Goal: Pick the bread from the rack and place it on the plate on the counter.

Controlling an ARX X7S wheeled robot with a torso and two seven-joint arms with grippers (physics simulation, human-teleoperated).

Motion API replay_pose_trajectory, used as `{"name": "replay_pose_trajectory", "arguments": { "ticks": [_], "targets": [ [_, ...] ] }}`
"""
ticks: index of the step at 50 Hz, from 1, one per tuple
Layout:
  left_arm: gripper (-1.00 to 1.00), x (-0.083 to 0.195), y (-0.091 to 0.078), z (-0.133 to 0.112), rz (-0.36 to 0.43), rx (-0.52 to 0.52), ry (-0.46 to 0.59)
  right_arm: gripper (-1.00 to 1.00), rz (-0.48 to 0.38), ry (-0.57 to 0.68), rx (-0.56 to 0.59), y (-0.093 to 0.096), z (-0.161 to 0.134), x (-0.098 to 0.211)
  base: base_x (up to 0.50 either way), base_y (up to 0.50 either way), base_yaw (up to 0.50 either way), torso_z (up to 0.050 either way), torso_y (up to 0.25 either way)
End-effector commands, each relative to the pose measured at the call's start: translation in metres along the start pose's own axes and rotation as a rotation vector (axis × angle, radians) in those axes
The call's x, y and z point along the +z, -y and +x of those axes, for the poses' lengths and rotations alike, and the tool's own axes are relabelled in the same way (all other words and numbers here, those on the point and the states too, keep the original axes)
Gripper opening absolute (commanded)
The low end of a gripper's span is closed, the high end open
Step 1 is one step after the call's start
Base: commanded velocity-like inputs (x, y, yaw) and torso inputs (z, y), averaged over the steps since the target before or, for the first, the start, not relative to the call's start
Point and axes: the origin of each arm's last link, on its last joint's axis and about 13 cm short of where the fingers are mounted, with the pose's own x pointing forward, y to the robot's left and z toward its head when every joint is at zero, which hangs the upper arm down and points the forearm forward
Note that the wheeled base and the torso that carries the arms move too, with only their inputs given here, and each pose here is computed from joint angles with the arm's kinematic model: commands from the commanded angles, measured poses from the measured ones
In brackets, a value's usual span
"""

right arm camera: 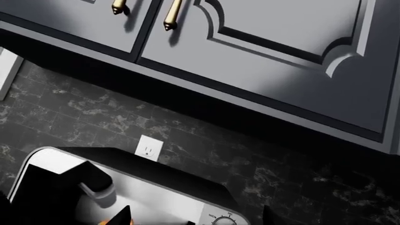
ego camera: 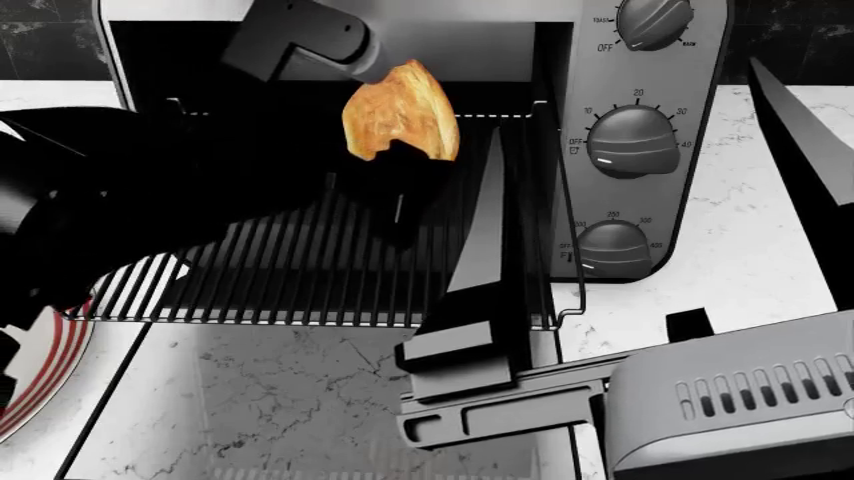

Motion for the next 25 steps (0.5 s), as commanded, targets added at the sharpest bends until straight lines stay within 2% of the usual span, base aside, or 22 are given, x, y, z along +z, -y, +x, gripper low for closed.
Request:
{"name": "replay_pose_trajectory", "arguments": {
  "ticks": [1,5,6,20,25],
  "targets": [
    [1.00,0.002,-0.001,0.005,0.007,0.001,-0.001,1.00,-0.002,-0.002,0.003,0.000,-0.001,0.001,0.00,0.00,0.00,0.000,0.000],
    [1.00,0.001,-0.001,0.005,0.022,0.007,0.018,1.00,-0.002,-0.003,0.003,0.000,-0.001,0.001,0.00,0.00,0.00,0.000,0.000],
    [-1.00,0.000,-0.002,0.004,0.027,0.032,0.036,1.00,-0.002,-0.004,0.003,0.000,-0.001,0.001,0.00,0.00,0.00,0.000,0.000],
    [-1.00,-0.002,0.006,-0.014,0.058,0.042,0.073,1.00,0.000,-0.003,0.010,-0.001,0.001,0.000,0.00,0.00,0.00,0.000,0.000],
    [-1.00,-0.005,0.012,-0.030,0.072,0.044,0.099,1.00,0.001,-0.005,0.011,-0.002,0.001,-0.001,0.00,0.00,0.00,0.000,0.000]
  ]
}}
